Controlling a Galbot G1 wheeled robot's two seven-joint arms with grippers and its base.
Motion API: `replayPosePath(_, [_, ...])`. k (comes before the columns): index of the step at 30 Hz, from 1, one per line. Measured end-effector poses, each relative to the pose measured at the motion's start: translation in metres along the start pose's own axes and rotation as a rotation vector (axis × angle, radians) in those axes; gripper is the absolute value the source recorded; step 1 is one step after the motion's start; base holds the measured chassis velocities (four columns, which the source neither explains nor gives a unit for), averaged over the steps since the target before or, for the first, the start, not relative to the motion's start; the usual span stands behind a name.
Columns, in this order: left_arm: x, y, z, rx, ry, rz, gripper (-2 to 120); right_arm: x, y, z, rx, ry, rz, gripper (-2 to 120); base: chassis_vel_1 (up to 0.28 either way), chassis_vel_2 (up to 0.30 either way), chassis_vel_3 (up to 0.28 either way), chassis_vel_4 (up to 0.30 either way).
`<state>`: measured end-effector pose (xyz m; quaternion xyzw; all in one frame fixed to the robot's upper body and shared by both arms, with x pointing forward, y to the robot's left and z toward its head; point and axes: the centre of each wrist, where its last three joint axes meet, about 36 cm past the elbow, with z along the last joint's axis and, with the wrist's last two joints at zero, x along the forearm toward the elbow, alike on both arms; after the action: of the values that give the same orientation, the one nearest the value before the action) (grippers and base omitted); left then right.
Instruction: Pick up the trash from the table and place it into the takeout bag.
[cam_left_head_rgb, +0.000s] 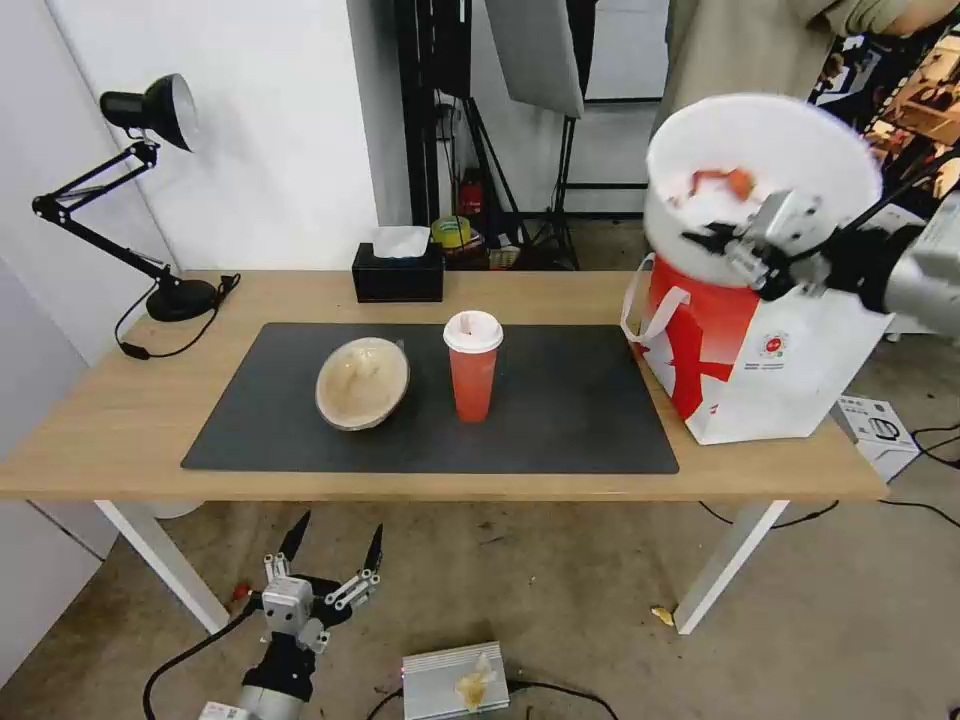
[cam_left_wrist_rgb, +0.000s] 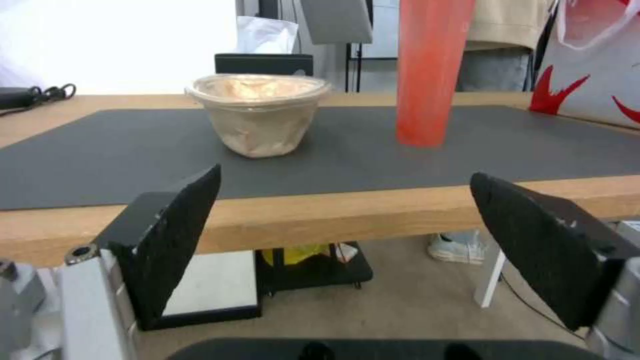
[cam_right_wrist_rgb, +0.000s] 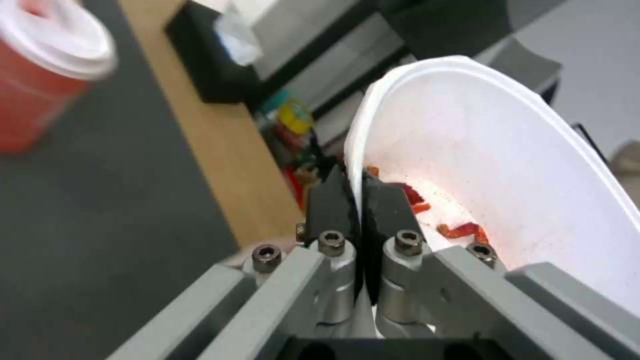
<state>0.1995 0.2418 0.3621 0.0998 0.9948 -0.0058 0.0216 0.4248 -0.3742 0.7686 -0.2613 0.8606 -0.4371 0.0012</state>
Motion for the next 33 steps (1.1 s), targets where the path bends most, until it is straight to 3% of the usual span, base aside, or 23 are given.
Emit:
replayPosePath(13, [0.001,0.0,0.001,-0.003,0.002,0.013,100,0.005,-0.042,0.031,-0.032,0.057,0.107,0,0.0,0.0,0.0,0.0])
replayPosePath(33, [0.002,-0.006,0.002,-0.005,0.007,0.027,100,-0.022,-0.042,0.081,-0.05,0.11,0.17,0,0.0,0.0,0.0,0.0])
